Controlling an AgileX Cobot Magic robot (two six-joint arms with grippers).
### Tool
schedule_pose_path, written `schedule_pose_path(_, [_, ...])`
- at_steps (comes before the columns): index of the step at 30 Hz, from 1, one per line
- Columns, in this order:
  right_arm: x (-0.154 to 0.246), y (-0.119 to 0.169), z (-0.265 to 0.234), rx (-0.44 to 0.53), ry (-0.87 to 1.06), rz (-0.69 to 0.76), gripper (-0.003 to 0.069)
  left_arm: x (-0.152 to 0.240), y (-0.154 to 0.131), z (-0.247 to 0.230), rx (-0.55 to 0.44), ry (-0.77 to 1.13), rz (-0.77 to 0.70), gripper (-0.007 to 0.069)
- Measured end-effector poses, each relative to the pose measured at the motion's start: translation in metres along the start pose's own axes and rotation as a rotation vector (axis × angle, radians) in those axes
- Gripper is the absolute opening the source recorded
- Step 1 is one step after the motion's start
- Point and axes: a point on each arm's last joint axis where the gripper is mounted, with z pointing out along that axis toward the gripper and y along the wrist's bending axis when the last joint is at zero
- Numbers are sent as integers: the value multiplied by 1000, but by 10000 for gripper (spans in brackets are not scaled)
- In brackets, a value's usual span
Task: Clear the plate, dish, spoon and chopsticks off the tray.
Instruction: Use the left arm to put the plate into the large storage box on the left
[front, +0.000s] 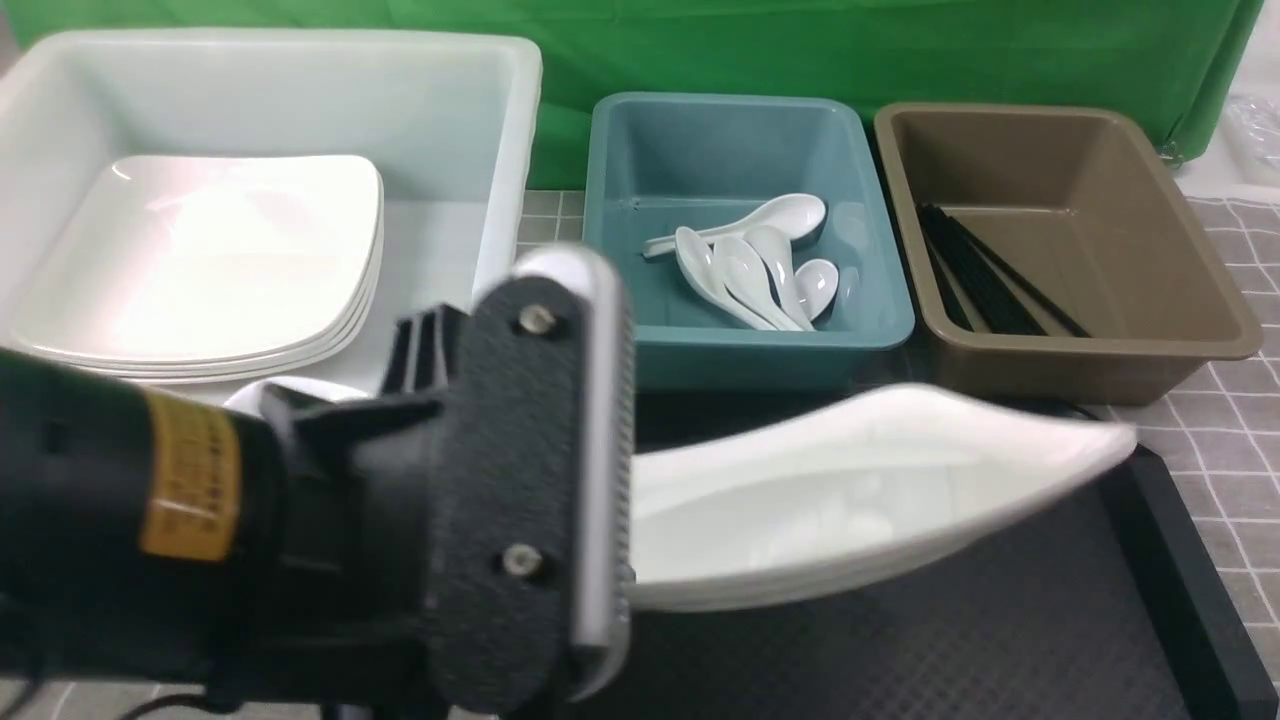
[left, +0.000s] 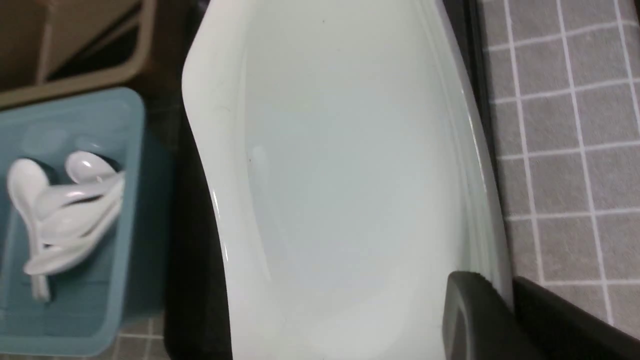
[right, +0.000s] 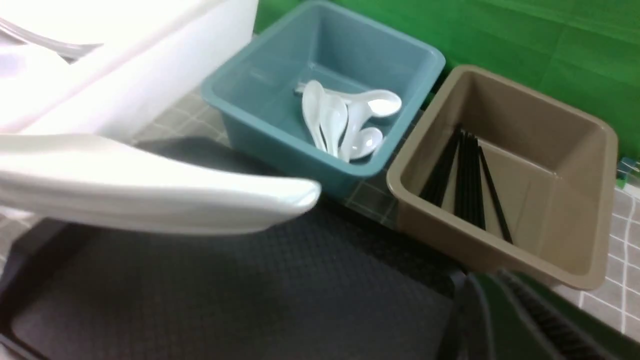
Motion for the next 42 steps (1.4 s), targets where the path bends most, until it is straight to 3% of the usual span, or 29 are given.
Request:
schedule_pose_path(6, [-4,2,3,-10,-20,21,27,0,9,-15,-115,-4,-31,29])
schedule_pose_path(13, [-18,17,23,-64,-30,21,27,2,32,-32,-324,83,-66,30])
schedule_pose_path(16, [-31,27,35,-117,-49,15,27,15,48,-37,-446,178,-124,30])
schedule_pose_path(24, [-46,45,57,-194,-35,-58,26,79,100,-21,-589,433,-368,30])
schedule_pose_path(36, [-42,48,61,-211,14,-121,26,191,163,37,-585,724,-649,31])
schedule_pose_path(42, [-39,48,61,-206,43,-129,26,210,175,63,-543,781,-643,31])
